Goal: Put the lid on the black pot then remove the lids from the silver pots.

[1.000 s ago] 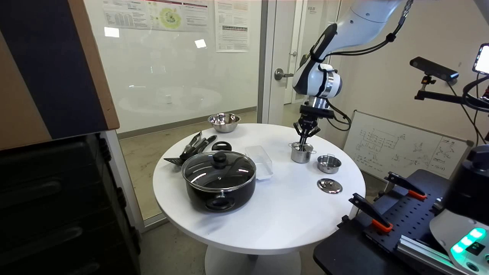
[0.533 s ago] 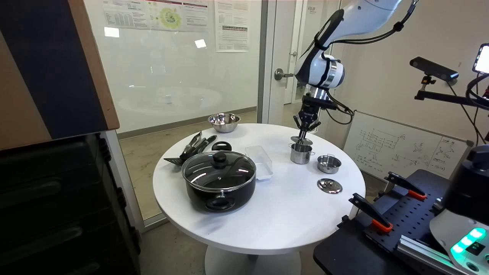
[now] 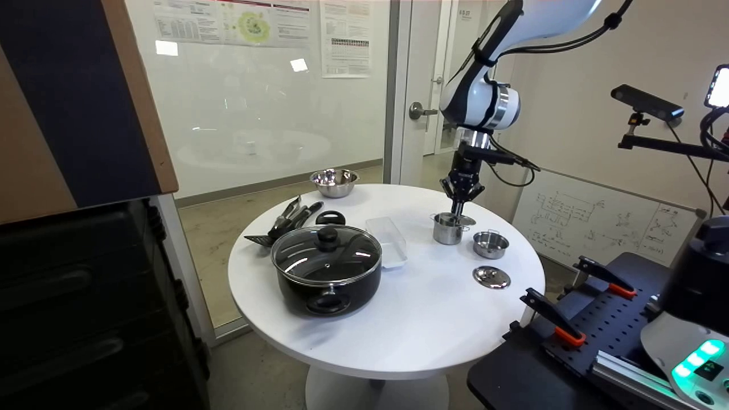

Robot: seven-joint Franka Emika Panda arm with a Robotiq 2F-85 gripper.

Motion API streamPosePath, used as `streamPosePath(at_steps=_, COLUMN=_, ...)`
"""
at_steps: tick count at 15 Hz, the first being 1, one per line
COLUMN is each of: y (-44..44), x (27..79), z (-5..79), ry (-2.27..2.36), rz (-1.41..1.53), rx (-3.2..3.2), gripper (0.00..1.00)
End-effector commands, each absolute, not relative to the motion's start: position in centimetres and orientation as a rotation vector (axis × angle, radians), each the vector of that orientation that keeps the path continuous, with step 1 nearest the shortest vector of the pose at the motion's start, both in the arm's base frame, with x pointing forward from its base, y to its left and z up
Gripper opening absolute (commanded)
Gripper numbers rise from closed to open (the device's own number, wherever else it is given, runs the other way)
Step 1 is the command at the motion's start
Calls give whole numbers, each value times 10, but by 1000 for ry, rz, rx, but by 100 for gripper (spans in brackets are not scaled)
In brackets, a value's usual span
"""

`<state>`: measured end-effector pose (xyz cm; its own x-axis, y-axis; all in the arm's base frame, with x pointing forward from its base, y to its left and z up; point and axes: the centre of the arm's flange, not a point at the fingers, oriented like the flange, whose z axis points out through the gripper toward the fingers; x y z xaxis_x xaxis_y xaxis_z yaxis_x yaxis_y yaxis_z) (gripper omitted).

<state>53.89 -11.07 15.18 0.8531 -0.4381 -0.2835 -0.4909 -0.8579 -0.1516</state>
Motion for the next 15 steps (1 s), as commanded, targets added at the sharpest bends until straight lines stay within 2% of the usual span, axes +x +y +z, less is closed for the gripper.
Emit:
streamPosePath(at_steps=1, y=-85, x=504, z=119, ry=624, rz=400, rx=-2912, gripper=0)
streamPosePath(at_steps=7, y=-60, x=479, z=65, ry=539, rz=305, rx=-3002, gripper=0)
streamPosePath(at_steps=13, y=-35, x=472, z=38, ry=508, rz=74, rx=-3003, gripper=0)
streamPosePath(at_steps=14, y=-32, x=473, z=41, ry=501, rz=65, rx=-3001, gripper=26)
streamPosePath(at_steps=15, y=-30, x=472, z=45, ry=497, rz=81, rx=-2993, gripper=28)
